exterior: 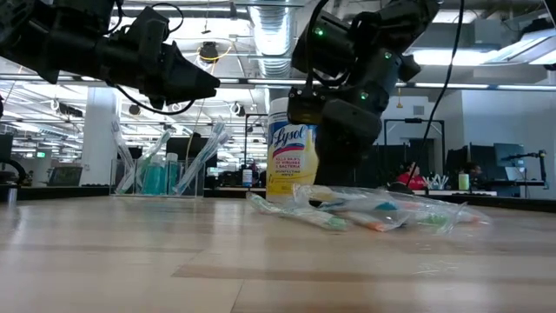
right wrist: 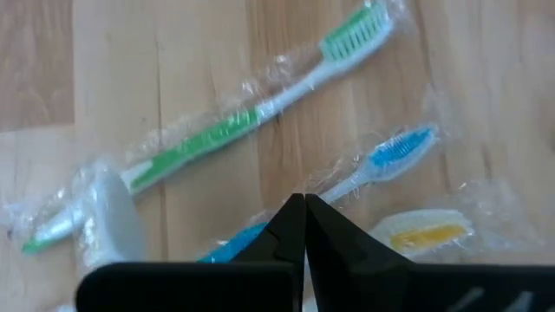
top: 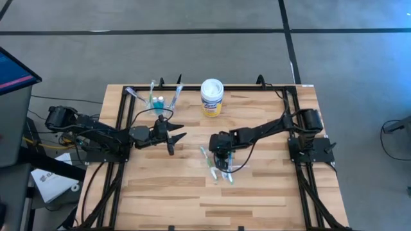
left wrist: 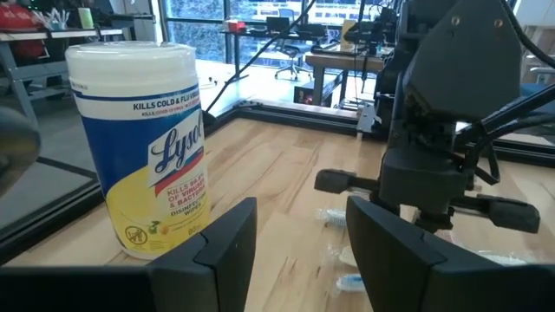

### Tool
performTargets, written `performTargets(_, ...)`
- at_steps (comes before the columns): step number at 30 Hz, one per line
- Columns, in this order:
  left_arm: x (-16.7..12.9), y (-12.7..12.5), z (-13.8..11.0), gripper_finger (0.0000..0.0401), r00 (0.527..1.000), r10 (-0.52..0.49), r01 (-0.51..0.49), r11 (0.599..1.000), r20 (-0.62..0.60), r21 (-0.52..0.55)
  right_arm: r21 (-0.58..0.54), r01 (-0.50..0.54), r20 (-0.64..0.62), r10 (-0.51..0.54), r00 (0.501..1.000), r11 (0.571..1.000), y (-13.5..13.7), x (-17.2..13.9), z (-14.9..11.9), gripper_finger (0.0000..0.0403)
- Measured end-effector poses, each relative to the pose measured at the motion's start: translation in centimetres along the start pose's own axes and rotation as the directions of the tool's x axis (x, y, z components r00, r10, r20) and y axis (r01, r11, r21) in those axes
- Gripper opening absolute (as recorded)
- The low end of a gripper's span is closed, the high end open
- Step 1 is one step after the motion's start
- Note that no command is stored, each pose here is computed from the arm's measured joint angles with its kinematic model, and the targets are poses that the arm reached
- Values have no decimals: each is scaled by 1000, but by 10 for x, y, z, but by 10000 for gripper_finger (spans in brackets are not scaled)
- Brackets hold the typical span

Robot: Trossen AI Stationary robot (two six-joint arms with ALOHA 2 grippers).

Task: Pick & Place toothbrushing station
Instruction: Put the blue toothbrush into the transparent organizer

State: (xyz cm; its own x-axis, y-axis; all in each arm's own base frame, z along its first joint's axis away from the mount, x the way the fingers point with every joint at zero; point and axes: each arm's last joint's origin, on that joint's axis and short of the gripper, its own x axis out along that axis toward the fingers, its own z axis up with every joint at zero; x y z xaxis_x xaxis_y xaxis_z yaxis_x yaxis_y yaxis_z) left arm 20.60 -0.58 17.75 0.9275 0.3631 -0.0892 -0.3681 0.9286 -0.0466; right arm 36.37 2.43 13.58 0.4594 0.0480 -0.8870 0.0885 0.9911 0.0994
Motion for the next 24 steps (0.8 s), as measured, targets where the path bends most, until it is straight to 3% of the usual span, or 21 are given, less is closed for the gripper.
performTargets(14, 0, 0, 0, 172, 1000, 0, 0, 1000, 0, 0, -69, 42, 53, -39, 998, 997, 10, -14, 17, 0)
performTargets(19, 0, 0, 0, 172, 1000, -2, 2, 999, -1, -47, -105, 48, 94, -38, 995, 993, 14, -20, 29, 0)
performTargets(24, 0, -2, -1, 172, 997, -77, 76, 994, -13, -73, -140, 51, 126, -34, 991, 989, 16, -26, 38, 0)
